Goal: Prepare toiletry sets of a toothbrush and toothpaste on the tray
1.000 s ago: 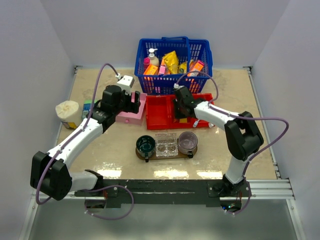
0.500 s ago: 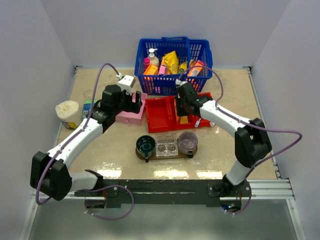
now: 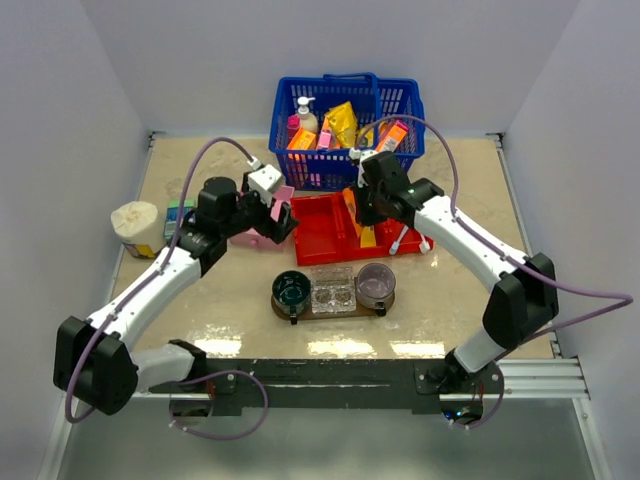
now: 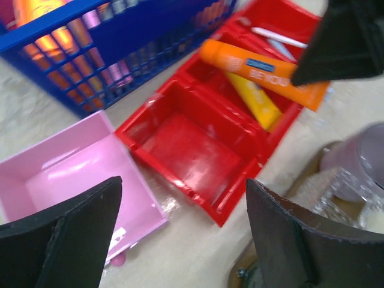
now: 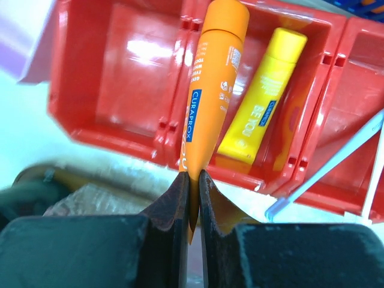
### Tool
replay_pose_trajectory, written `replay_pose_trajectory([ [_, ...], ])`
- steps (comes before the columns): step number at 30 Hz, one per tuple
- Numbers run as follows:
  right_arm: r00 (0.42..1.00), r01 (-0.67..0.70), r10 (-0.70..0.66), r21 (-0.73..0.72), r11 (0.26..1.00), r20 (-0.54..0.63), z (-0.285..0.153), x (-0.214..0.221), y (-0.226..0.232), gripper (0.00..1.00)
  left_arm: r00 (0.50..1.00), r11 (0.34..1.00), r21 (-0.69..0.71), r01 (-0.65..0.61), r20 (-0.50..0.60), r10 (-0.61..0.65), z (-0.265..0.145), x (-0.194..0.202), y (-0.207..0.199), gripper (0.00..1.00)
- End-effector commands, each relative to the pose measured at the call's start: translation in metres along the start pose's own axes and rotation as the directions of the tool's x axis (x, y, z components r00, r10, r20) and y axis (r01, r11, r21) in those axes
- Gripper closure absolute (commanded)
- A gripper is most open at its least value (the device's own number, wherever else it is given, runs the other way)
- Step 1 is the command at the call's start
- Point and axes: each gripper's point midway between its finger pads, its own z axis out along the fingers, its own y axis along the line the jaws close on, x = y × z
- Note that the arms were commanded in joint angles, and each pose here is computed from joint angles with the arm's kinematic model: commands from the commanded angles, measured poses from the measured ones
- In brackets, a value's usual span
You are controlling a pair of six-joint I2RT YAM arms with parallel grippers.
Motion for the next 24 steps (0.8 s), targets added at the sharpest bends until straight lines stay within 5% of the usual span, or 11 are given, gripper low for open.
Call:
replay_pose_trajectory([
  [1, 0.994, 0.080, -0.066, -0.165, 0.983, 0.092, -0.052, -0.032, 0.029, 1.00, 0.944, 0.924, 0.253, -0.286, 0.238, 0.227, -0.017, -0.033, -0.057, 0.12],
  [6, 0.993, 0.119, -0.103, -0.319, 0.940, 0.066, -0.077, -0.030, 0.056, 1.00, 0.860, 0.869, 0.218, -0.444, 0.375, 0.345, -0.035, -0.040, -0.077, 0.11],
  [14, 0.987, 0.126, -0.160, -0.502, 0.855, -0.025, -0.102, -0.010, 0.083, 1.00, 0.740, 0.786, 0.056, -0.616, 0.382, 0.553, -0.036, -0.042, -0.080, 0.09],
  [24, 0.979, 0.101, -0.186, -0.610, 0.786, -0.079, -0.112, 0.015, 0.105, 1.00, 0.724, 0.700, 0.208, -0.683, 0.320, 0.611, -0.025, -0.012, -0.114, 0.02],
])
